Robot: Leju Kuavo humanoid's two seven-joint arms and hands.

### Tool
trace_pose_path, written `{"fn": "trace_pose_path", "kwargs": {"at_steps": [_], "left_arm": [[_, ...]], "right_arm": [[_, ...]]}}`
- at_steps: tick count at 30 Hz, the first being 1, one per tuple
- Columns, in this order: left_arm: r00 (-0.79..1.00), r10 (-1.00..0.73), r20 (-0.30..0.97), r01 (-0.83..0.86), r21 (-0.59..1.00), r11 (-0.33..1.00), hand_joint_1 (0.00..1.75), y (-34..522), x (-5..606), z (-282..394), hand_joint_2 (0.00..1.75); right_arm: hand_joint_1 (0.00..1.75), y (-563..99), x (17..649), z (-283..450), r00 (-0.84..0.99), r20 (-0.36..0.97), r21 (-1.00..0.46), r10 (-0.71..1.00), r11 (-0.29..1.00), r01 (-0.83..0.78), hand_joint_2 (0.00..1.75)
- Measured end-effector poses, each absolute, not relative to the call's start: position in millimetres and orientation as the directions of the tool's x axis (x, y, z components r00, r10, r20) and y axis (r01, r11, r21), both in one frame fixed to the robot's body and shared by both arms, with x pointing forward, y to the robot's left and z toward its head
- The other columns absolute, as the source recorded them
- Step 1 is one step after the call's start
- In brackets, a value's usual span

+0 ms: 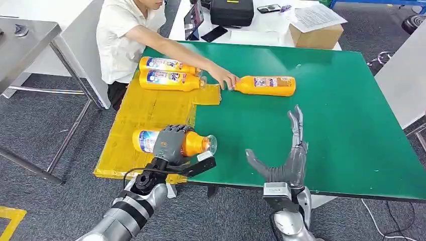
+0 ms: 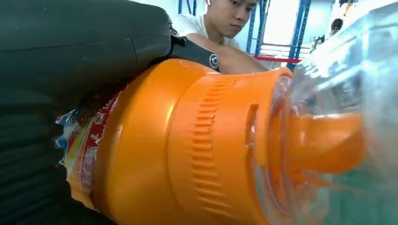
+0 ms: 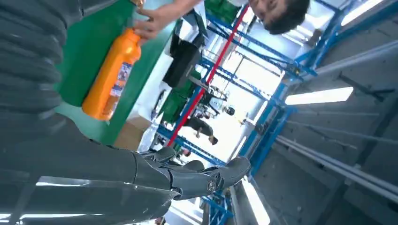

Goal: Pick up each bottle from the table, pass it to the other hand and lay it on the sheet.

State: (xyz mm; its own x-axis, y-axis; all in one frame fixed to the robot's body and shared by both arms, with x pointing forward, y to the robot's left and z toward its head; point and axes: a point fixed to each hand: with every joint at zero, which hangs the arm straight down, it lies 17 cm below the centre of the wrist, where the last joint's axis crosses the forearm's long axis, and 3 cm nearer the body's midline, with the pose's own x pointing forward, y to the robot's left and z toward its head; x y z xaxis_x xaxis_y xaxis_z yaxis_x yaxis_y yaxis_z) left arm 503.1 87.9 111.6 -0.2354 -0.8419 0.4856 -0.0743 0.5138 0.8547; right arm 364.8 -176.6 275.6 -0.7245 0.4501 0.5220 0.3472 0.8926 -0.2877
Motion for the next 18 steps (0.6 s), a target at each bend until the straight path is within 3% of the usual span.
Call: {"fn": "trace_pose_path", "kwargs": {"at_steps": [2,3,4,6,8,13,14,16,17,18], "left_arm": [[-0.229,-0.845,0.483,-0.066,0.858,0.509,1.47,90,506,110,1.75],[-0.225,-0.846,0.483,-0.057,0.860,0.506,1.47,90,508,108,1.75],[-0.212,-0.848,0.485,-0.030,0.864,0.502,0.58,91,509,102,1.75],[-0.176,-0.857,0.484,0.019,0.872,0.488,0.80,97,518,91,1.75],[-0.143,-0.867,0.478,0.059,0.878,0.475,0.63,104,529,85,1.75],[-0.072,-0.890,0.450,0.160,0.886,0.435,0.63,120,550,74,1.75],[-0.062,-0.892,0.448,0.165,0.886,0.434,0.54,123,552,73,1.75],[-0.050,-0.894,0.445,0.174,0.886,0.431,0.10,127,555,70,1.75],[-0.048,-0.895,0.443,0.177,0.886,0.429,0.00,128,555,70,1.75],[-0.044,-0.896,0.442,0.189,0.884,0.427,0.00,128,555,67,1.75]], "right_arm": [[0.00,-179,364,279,-0.727,0.521,-0.275,0.448,0.894,0.353,1.75],[0.00,-180,363,280,-0.728,0.524,-0.267,0.441,0.897,0.352,1.75],[0.00,-180,364,280,-0.730,0.528,-0.260,0.433,0.901,0.347,1.75],[0.00,-178,364,280,-0.734,0.540,-0.252,0.412,0.911,0.326,1.75],[0.00,-176,365,280,-0.737,0.549,-0.241,0.395,0.919,0.313,1.75],[0.00,-176,367,281,-0.739,0.564,-0.219,0.368,0.930,0.296,1.75],[0.00,-176,367,281,-0.739,0.566,-0.217,0.366,0.931,0.295,1.75],[0.00,-176,367,282,-0.739,0.567,-0.213,0.362,0.932,0.293,1.75],[0.00,-176,367,282,-0.740,0.567,-0.213,0.362,0.932,0.293,1.75],[0.00,-176,367,282,-0.739,0.568,-0.212,0.361,0.932,0.292,1.75]]}}
